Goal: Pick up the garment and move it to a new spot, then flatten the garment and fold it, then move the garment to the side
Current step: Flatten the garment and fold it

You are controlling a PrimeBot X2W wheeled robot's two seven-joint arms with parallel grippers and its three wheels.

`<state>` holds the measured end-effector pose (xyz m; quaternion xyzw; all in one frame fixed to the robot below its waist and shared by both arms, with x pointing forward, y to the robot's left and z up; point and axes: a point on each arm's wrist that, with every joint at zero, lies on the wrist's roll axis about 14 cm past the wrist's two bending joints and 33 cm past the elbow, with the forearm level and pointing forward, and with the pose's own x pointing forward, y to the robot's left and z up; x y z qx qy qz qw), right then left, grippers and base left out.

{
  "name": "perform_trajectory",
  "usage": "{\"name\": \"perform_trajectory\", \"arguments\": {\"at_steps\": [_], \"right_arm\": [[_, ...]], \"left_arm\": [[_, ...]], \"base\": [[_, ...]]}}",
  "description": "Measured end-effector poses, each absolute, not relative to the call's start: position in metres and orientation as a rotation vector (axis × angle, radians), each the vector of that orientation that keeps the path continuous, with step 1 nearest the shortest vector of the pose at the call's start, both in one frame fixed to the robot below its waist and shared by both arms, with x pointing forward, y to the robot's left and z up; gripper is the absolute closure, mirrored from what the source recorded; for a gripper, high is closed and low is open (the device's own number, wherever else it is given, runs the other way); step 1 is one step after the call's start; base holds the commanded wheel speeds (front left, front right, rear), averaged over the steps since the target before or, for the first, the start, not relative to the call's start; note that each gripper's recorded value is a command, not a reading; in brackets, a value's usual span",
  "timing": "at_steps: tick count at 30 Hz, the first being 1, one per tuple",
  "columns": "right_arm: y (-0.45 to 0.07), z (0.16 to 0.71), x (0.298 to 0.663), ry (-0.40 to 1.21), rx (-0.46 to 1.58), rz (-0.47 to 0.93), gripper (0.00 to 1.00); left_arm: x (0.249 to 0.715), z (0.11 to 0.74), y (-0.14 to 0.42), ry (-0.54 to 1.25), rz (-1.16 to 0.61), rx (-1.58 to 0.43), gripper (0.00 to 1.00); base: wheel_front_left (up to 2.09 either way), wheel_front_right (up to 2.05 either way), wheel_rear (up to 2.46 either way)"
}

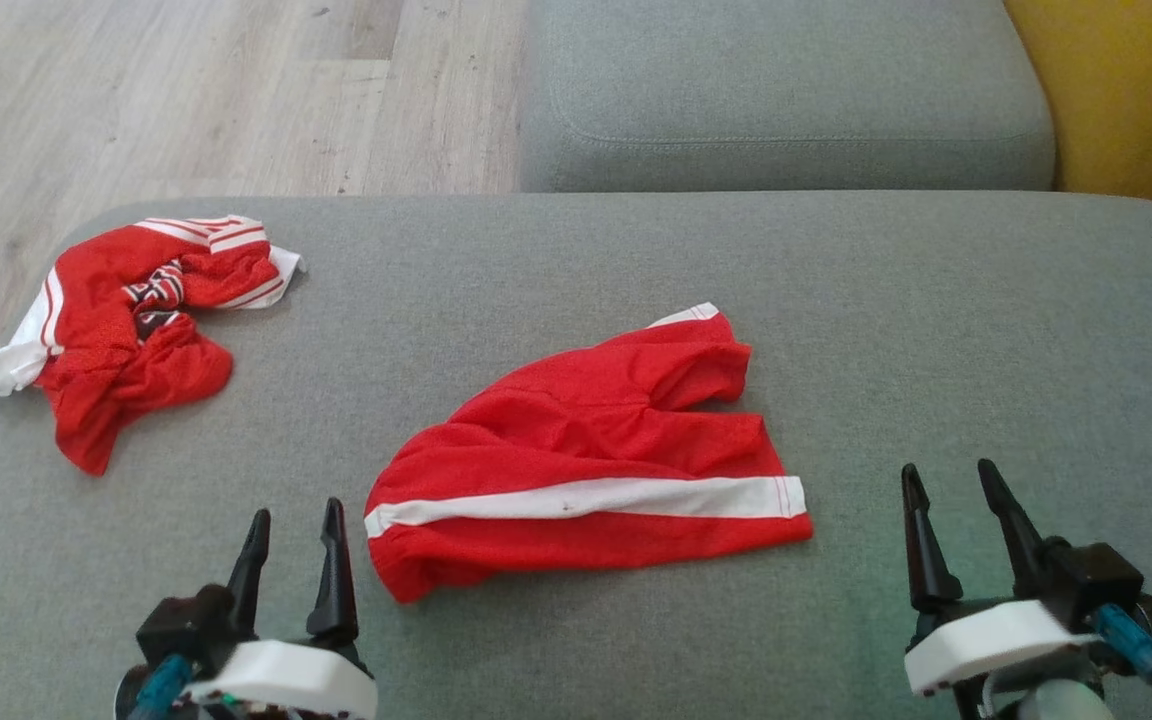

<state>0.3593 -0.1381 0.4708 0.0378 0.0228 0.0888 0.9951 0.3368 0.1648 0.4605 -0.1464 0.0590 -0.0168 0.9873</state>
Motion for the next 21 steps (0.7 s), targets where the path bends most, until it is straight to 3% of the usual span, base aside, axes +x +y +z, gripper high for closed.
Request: {"name": "perform_trajectory", "arguments": {"at_steps": [9, 21], "right_arm": [[-0.133, 0.461, 0.36, 0.093, 0.071, 0.194, 0.0], [-0.092, 0.418, 0.379, 0.446, -0.028, 0.324, 0.0]], "left_arm": [[0.338, 0.459, 0.158, 0.118, -0.054, -0.292, 0.0], [0.333, 0.454, 0.159, 0.128, -0.037, -0.307, 0.0]], "base": [[0.0, 0.0, 0.0], [0.0, 0.0, 0.0]]}}
